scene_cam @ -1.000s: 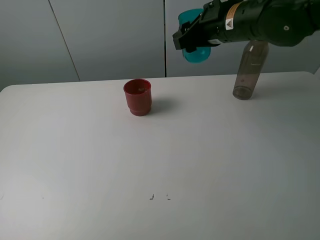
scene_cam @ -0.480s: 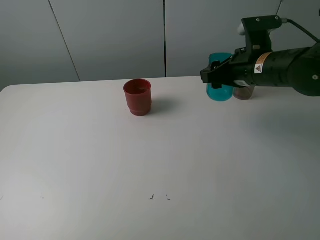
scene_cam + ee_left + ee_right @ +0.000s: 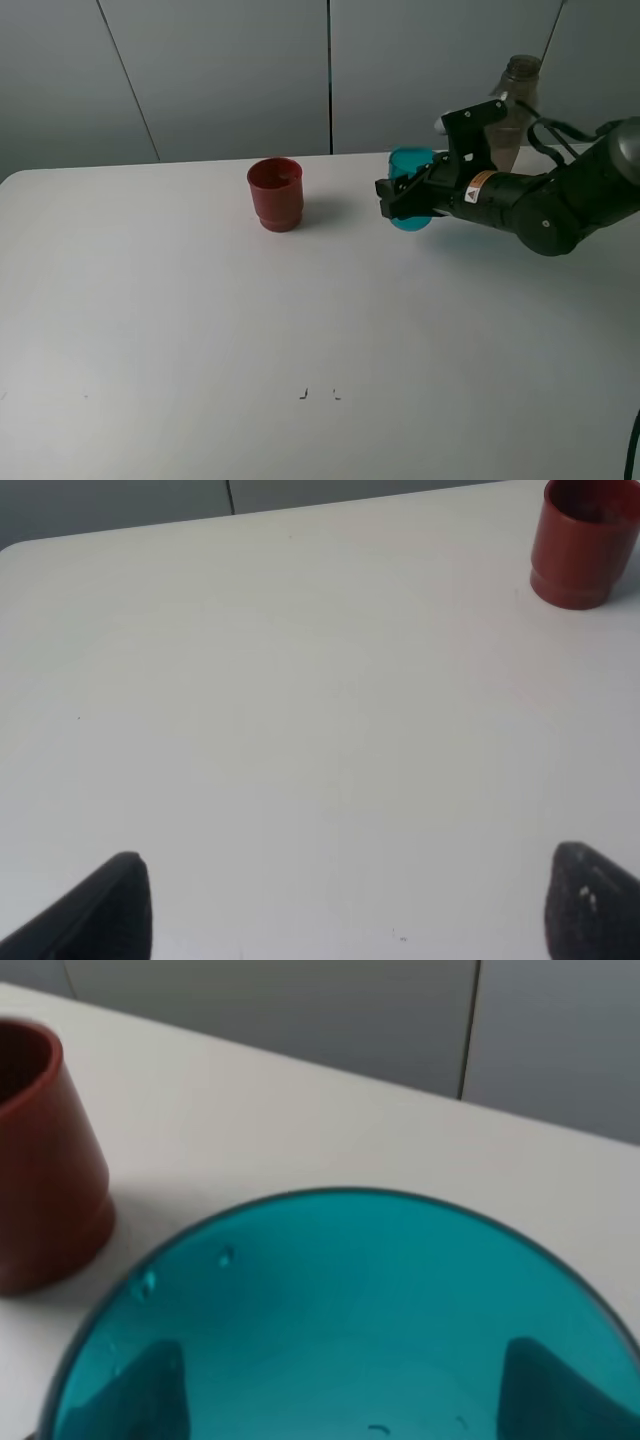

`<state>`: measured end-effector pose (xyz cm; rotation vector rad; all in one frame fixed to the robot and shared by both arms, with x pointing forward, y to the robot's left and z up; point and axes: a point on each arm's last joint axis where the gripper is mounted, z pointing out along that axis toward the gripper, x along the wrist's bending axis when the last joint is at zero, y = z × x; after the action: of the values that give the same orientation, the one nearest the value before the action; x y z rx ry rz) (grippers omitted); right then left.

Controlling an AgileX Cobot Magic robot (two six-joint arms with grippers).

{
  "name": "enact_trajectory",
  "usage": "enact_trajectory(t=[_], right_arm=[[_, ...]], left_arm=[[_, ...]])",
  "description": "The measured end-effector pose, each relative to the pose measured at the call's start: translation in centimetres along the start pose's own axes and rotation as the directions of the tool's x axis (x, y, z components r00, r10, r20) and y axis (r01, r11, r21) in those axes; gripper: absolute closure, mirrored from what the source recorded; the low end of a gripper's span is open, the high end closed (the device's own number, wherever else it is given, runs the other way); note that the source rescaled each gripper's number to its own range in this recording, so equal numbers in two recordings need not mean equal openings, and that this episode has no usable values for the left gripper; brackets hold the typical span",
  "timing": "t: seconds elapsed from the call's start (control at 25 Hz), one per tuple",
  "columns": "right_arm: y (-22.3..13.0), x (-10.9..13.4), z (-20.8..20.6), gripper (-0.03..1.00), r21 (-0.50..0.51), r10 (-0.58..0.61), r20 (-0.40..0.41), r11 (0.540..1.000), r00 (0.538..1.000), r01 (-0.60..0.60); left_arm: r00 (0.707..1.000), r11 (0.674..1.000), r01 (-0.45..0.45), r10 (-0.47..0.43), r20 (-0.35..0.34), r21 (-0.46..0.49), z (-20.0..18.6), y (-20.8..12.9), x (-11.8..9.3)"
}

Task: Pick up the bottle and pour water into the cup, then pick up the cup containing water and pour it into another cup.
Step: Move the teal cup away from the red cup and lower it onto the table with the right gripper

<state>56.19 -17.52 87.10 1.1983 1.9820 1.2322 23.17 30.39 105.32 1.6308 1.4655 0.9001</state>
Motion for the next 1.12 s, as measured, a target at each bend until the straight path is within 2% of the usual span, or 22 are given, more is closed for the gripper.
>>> enact_trajectory(t=[0.24, 0.88, 0.92, 0.96, 1.04, 1.08, 1.12], right_arm=[[-1.9, -0.1, 0.8, 0.92, 0.040, -0.041, 0.002, 0.998, 0.999, 0.041], [-2.3, -0.2, 1.1, 0.92, 0.019, -0.015, 0.013, 1.000, 1.000, 0.015], [-2.3, -0.2, 1.1, 0.88, 0.018, -0.001, 0.013, 1.000, 1.000, 0.001], [-2.3, -0.2, 1.1, 0.75, 0.018, 0.012, 0.012, 1.000, 1.000, -0.012], [-2.4, -0.2, 1.1, 0.28, 0.029, 0.031, 0.012, 0.999, 0.999, -0.031], [-2.5, -0.2, 1.1, 0.10, 0.039, 0.041, 0.014, 0.998, 0.999, -0.042], [-2.6, -0.2, 1.1, 0.03, 0.055, 0.049, 0.017, 0.997, 0.999, -0.050]], left_arm=[[1.000, 1.000, 0.000, 0.000, 0.000, 0.000, 0.0, 0.0, 0.0], [1.000, 1.000, -0.007, 0.007, 0.000, 0.000, 0.0, 0.0, 0.0], [1.000, 1.000, -0.007, 0.007, 0.000, 0.000, 0.0, 0.0, 0.0], [1.000, 1.000, -0.007, 0.007, 0.000, 0.000, 0.0, 0.0, 0.0], [1.000, 1.000, -0.007, 0.007, 0.000, 0.000, 0.0, 0.0, 0.0], [1.000, 1.000, -0.007, 0.007, 0.000, 0.000, 0.0, 0.0, 0.0], [1.000, 1.000, -0.007, 0.007, 0.000, 0.000, 0.0, 0.0, 0.0]])
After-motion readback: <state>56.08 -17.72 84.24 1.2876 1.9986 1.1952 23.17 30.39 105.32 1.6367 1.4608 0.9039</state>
